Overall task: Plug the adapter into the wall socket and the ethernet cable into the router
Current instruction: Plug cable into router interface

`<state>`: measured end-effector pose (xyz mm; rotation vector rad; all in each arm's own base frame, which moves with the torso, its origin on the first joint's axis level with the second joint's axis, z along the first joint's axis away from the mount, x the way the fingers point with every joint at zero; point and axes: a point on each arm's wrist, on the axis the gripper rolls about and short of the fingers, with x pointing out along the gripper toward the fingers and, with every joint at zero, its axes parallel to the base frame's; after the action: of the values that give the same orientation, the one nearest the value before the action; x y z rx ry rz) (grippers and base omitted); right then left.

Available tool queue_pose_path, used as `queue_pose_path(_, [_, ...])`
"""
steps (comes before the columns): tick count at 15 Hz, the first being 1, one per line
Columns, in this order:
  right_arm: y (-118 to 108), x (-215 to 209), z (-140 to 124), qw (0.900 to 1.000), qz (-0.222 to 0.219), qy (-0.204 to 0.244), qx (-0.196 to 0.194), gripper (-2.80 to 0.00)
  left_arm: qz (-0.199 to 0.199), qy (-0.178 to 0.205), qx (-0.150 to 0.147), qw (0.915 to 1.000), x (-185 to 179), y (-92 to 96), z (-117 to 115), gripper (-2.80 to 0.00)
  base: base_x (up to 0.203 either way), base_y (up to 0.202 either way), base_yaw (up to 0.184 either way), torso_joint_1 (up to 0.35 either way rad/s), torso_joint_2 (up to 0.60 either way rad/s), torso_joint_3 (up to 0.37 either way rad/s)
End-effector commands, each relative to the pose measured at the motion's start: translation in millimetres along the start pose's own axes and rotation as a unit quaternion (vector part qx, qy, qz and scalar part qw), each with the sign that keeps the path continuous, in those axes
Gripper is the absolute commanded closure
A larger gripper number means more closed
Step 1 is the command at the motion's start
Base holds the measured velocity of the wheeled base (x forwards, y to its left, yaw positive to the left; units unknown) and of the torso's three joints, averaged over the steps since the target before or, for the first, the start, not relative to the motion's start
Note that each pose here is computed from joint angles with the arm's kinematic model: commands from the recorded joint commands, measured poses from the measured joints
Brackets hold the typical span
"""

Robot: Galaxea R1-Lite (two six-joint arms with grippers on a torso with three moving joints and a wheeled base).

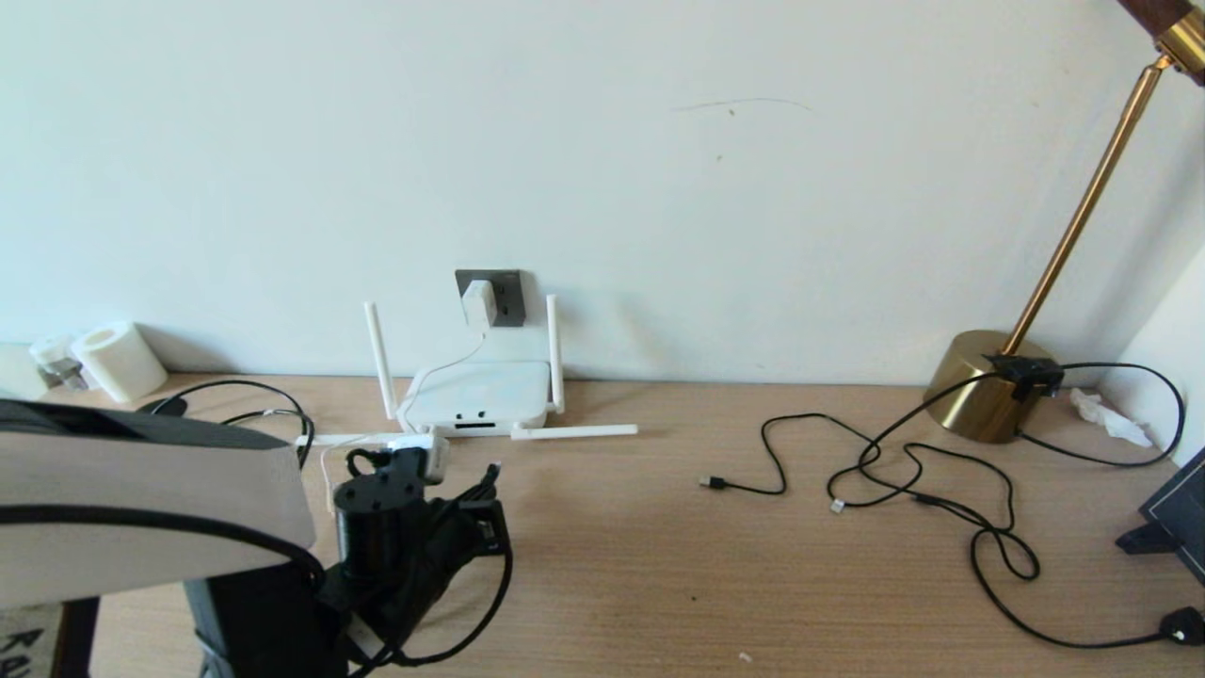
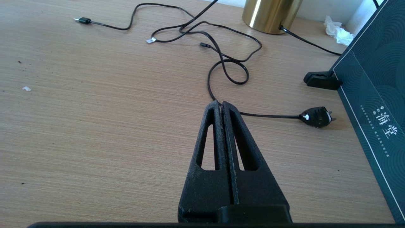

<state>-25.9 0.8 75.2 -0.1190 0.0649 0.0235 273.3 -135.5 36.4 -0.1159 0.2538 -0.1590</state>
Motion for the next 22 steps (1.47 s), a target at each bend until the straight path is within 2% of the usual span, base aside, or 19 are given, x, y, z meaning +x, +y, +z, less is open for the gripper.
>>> queue_pose_path(1, [0.0,0.1,-0.1,1.0,0.0,0.001,0.0,0.0,-0.01,-0.011,0.001,0.9999,-1.2,-8.2,3.1,0.0,0.0,0.0,0.0,0.0,0.0,0.0])
queue_pose_path(4, [0.0,0.1,-0.1,1.0,0.0,0.001,0.0,0.0,0.015,-0.015,0.004,0.9998,-6.5,-8.7,3.5,0.0,0.0,0.0,0.0,0.0,0.0,0.0])
queue_pose_path(8, [0.0,0.1,-0.1,1.0,0.0,0.001,0.0,0.0,0.014,-0.028,0.008,0.9995,-11.3,-13.4,10.4,0.0,0.0,0.0,0.0,0.0,0.0,0.0])
queue_pose_path(11, [0.0,0.1,-0.1,1.0,0.001,0.001,0.0,0.0,0.016,-0.012,0.011,0.9997,-19.1,-20.5,0.4,0.0,0.0,0.0,0.0,0.0,0.0,0.0])
queue_pose_path(15, [0.0,0.1,-0.1,1.0,0.0,0.001,0.0,0.0,0.018,-0.001,0.013,0.9998,-37.1,-14.3,1.1,0.0,0.0,0.0,0.0,0.0,0.0,0.0])
queue_pose_path(22, [0.0,0.1,-0.1,1.0,0.001,0.001,0.0,0.0,0.019,-0.01,0.007,0.9997,-65.2,-4.6,13.9,0.0,0.0,0.0,0.0,0.0,0.0,0.0])
